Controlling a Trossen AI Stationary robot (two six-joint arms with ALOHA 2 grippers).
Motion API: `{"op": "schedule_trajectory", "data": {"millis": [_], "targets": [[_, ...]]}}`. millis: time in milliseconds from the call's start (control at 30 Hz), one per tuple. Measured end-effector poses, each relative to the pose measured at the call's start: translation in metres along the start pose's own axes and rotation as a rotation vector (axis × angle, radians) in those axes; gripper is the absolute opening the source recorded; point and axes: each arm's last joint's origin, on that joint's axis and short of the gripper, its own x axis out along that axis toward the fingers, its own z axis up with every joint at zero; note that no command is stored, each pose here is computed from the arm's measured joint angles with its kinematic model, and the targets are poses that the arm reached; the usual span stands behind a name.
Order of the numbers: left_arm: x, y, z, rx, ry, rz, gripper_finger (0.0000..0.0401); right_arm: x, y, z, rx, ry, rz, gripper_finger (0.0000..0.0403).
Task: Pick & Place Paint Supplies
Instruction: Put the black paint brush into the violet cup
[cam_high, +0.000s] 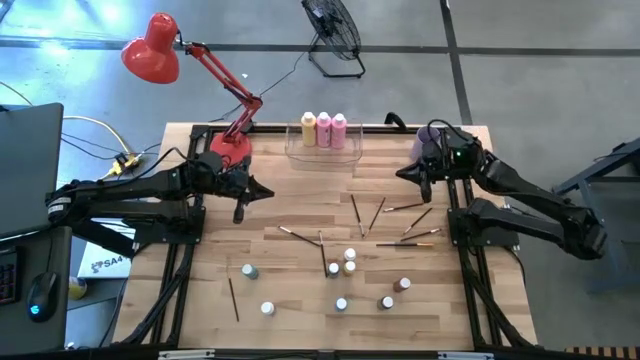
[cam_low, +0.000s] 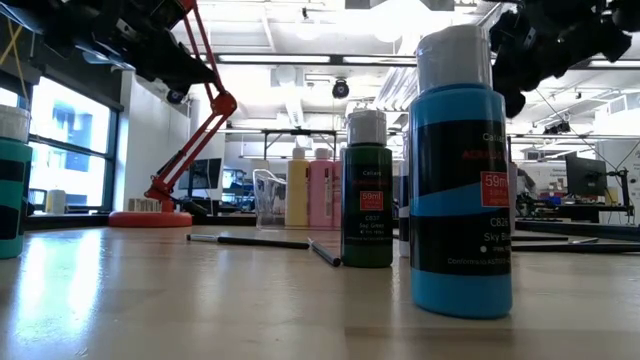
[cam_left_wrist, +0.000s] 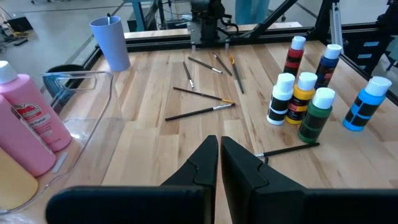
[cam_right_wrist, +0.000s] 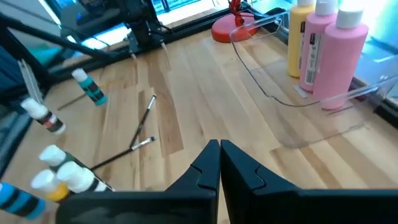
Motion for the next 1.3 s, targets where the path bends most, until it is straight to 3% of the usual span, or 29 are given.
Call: {"op": "schedule_trajectory", "data": {"millis": [367,667,767,1033,1300], "targets": [[0.000,0.001,0.000,-0.002,0.005,0.048,0.0017,0.006,0.021,0.031,-0.253,0.243,-0.130,0.0002],[0.000,0.001,0.000,-0.001,0.006,0.048,0.0017,0.054,0.007,0.006,-0.253,0.604,-0.158,0.0002],[0.000,0.001,0.000,-0.001,0.006,0.048,0.0017,0.067,0.005,-0.004,-0.279,0.695,-0.109,0.0002],[0.000,0.001,0.000,0.000,0.006,0.048,0.0017,0.092,0.006,-0.017,-0.252,0.759,0.012,0.0002],[0.000,0.001,-0.001,-0.002,0.014,0.047,0.0017,0.111,0.013,-0.022,-0.302,0.747,0.017,0.0002]]}}
